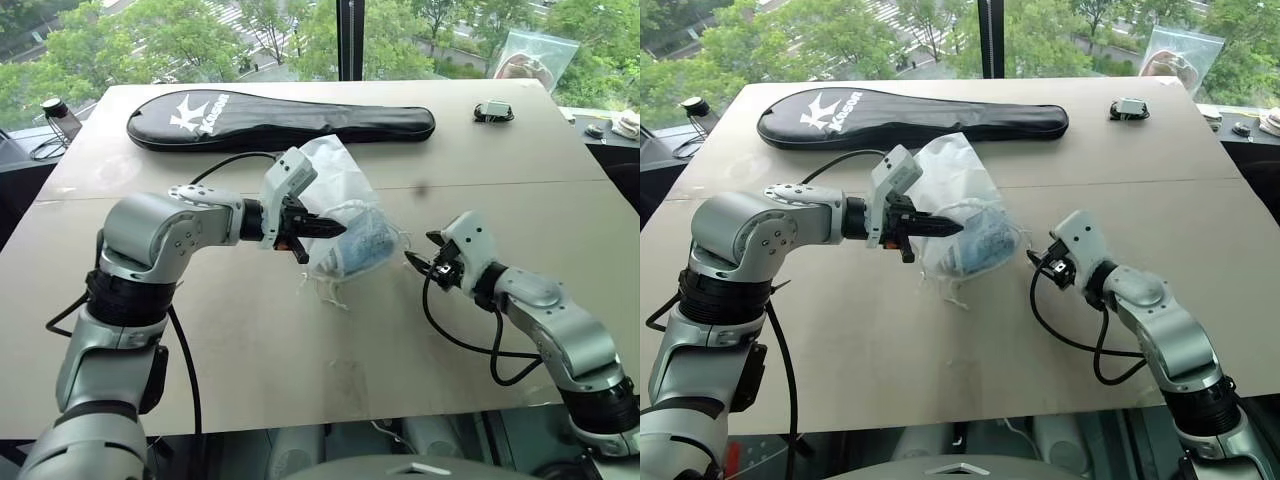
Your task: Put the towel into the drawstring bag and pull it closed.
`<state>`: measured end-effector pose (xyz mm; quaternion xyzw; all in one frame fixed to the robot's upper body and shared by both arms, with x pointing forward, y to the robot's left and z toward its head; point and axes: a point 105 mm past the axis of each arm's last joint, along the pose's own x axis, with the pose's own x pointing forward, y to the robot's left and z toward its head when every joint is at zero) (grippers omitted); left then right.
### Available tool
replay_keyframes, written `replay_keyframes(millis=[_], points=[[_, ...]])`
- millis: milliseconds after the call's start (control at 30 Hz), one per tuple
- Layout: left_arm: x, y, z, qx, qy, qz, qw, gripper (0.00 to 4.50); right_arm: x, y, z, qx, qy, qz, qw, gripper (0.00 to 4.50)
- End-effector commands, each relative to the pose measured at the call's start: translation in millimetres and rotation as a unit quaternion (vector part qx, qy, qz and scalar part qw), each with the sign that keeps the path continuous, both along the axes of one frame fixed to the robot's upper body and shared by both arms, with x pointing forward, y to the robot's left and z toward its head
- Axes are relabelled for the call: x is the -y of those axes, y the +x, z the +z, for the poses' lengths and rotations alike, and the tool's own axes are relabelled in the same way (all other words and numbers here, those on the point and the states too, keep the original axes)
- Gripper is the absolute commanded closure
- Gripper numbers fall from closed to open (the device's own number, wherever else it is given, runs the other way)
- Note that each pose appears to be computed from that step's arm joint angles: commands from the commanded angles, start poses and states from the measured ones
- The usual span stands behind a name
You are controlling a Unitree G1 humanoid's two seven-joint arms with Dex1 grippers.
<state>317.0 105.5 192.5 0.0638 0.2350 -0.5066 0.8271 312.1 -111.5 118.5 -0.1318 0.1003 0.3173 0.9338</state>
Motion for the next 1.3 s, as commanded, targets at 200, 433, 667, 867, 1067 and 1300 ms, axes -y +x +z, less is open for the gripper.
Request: replay_keyframes(millis=[200, 433, 667, 867, 1067, 1300], points=[[2.6, -2.4, 9.1, 0.030, -0.003, -0.008, 1.000, 4.50, -9.9, 7.8, 20.6, 0.027, 0.049, 0.008, 0.998, 1.64], [-1.0, -1.4, 8.8, 0.032, -0.001, -0.001, 0.999, 4.50, -8.2, 7.7, 28.2, 0.028, 0.069, 0.003, 0.997, 1.64], [-1.7, -2.8, 8.3, 0.032, -0.001, 0.000, 0.999, 4.50, 0.4, 16.9, 27.3, 0.046, 0.035, -0.046, 0.997, 1.64], [0.2, -2.5, 8.3, 0.033, -0.002, 0.001, 0.999, 4.50, -1.3, 21.9, 22.4, 0.051, 0.011, -0.072, 0.996, 1.64], [2.3, -2.7, 7.8, 0.034, -0.003, 0.000, 0.999, 4.50, -10.4, 29.7, 21.4, 0.055, 0.036, -0.111, 0.992, 1.64], [3.3, -2.6, 4.8, 0.034, -0.007, 0.006, 0.999, 4.50, -12.5, 34.8, 20.4, 0.079, 0.072, -0.164, 0.981, 4.15]])
